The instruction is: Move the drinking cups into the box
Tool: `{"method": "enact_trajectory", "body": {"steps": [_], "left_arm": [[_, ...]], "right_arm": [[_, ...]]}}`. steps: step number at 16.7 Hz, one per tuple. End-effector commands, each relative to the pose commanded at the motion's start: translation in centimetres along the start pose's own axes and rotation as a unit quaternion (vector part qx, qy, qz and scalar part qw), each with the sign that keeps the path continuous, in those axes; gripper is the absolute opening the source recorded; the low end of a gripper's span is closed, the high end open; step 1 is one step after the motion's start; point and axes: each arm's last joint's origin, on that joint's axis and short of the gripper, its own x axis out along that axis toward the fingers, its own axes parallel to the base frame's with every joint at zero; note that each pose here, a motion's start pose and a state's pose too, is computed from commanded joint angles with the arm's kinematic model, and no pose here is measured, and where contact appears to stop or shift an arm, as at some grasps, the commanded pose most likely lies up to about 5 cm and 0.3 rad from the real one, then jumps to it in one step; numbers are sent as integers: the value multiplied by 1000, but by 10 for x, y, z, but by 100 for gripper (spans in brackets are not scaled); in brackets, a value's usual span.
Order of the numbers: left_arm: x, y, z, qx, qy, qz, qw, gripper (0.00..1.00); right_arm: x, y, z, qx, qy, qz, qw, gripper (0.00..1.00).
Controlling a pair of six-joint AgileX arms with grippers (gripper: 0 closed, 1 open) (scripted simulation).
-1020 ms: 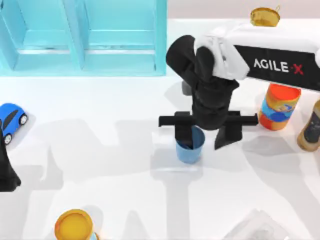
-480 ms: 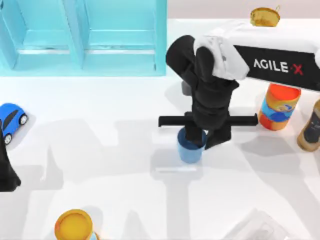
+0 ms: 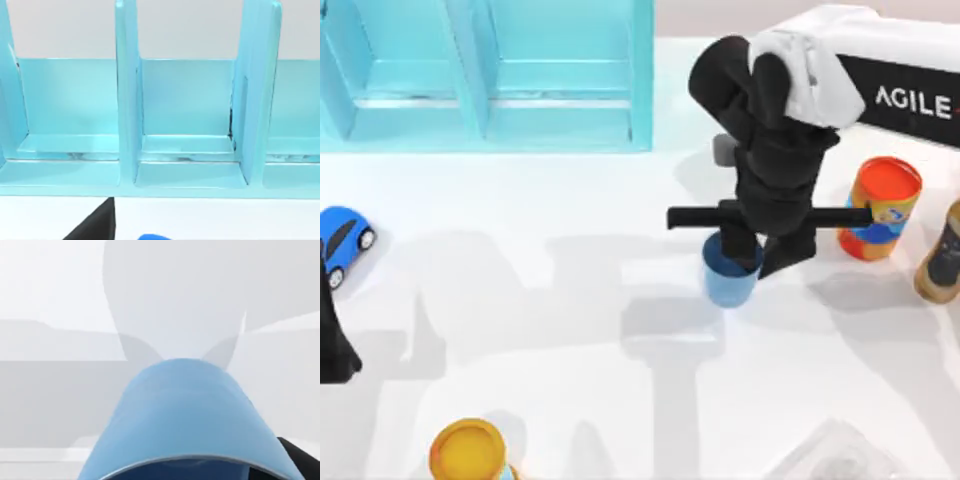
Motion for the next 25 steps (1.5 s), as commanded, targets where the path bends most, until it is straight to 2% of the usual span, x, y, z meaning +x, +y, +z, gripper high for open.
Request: {"method": "enact_trajectory", "body": {"steps": [5, 13, 16, 19, 22, 25], "left_arm": [[0, 0, 0, 0, 0, 0, 1000, 100], [0, 0, 0, 0, 0, 0, 1000, 100], [0, 0, 0, 0, 0, 0, 1000, 100], [0, 0, 0, 0, 0, 0, 1000, 100], [0, 0, 0, 0, 0, 0, 1000, 100], [0, 0, 0, 0, 0, 0, 1000, 100]], "right_arm": [[-67, -66, -4, -1, 0, 0, 1000, 0], [-75, -74, -6, -13, 5, 4, 1000, 0], [-82, -99, -3, -29, 26, 16, 999, 0], [-85, -155, 6, -29, 60, 30, 997, 0], [-86, -236, 10, -11, 80, 45, 996, 0], [-92, -316, 0, -1, 65, 50, 997, 0]]}}
